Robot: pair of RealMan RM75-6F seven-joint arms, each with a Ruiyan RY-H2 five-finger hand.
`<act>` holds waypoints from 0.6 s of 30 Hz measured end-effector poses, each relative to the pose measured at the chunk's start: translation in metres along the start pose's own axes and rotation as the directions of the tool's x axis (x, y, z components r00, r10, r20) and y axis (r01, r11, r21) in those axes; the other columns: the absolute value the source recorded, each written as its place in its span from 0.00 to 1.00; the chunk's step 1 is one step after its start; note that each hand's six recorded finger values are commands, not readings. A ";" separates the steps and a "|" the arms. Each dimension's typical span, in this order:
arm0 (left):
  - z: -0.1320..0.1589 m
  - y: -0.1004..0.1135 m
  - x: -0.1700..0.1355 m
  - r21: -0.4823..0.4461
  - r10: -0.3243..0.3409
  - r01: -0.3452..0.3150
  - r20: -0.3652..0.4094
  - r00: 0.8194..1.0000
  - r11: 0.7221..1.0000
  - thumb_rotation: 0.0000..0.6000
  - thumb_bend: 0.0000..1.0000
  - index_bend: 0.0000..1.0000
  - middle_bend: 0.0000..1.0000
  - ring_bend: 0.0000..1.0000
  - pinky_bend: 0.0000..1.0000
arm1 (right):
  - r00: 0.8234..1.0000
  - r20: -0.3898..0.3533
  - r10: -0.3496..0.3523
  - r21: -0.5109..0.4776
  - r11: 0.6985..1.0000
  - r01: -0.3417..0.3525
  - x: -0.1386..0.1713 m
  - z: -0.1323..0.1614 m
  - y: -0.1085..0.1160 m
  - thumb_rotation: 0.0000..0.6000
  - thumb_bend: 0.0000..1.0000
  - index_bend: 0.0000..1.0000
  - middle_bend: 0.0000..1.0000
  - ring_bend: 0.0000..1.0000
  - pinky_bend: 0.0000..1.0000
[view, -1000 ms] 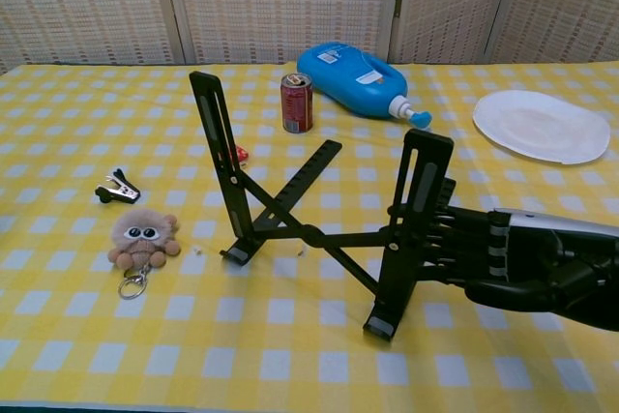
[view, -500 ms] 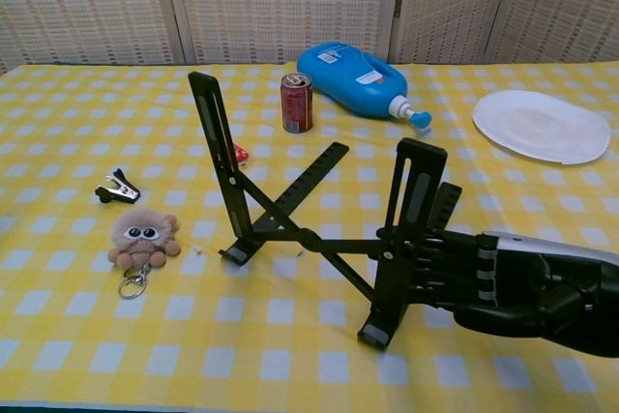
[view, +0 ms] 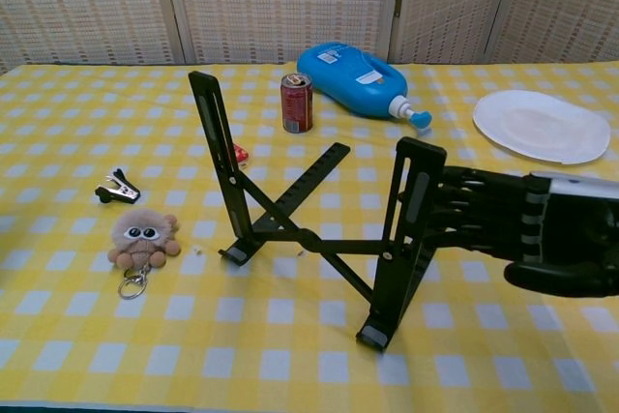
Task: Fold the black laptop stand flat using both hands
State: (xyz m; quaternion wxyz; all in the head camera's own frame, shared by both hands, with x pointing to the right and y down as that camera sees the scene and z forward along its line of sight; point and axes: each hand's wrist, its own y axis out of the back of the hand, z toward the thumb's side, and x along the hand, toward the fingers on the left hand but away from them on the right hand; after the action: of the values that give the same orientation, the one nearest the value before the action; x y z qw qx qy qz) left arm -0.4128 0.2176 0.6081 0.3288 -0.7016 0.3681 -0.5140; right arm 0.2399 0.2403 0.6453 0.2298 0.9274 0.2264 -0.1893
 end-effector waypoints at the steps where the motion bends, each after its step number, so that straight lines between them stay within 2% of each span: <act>1: 0.002 -0.002 0.005 -0.026 -0.012 0.013 0.014 1.000 1.000 1.00 0.32 0.15 0.06 0.03 0.00 | 1.000 -0.008 -0.007 0.016 1.000 0.007 0.003 0.006 0.001 1.00 0.40 0.00 0.04 0.02 0.00; 4: 0.009 -0.009 0.025 -0.110 -0.061 0.068 0.065 0.996 0.992 1.00 0.32 0.20 0.08 0.03 0.00 | 0.999 -0.032 -0.034 0.066 0.997 0.036 0.013 0.026 0.006 1.00 0.40 0.00 0.04 0.02 0.00; 9: 0.028 -0.027 0.059 -0.223 -0.161 0.193 0.155 0.975 0.956 1.00 0.32 0.27 0.09 0.04 0.00 | 0.995 -0.062 -0.078 0.114 0.990 0.085 0.023 0.049 0.011 1.00 0.40 0.00 0.04 0.02 0.00; 12: 0.045 -0.040 0.080 -0.258 -0.207 0.259 0.212 0.955 0.931 1.00 0.32 0.27 0.09 0.04 0.00 | 0.992 -0.070 -0.106 0.114 0.987 0.113 0.027 0.054 0.015 1.00 0.40 0.00 0.04 0.02 0.00; 18: 0.078 -0.062 0.107 -0.318 -0.249 0.337 0.286 0.925 0.886 1.00 0.32 0.28 0.09 0.04 0.00 | 0.991 -0.056 -0.120 0.101 0.987 0.125 0.027 0.050 0.016 1.00 0.40 0.00 0.04 0.02 0.00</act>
State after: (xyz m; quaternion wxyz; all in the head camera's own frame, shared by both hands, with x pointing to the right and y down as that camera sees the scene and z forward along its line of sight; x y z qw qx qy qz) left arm -0.3053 0.1642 0.6914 0.1540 -0.8539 0.3034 -0.3939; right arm 0.2581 0.2108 0.5975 0.1632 0.9268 0.2785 -0.1918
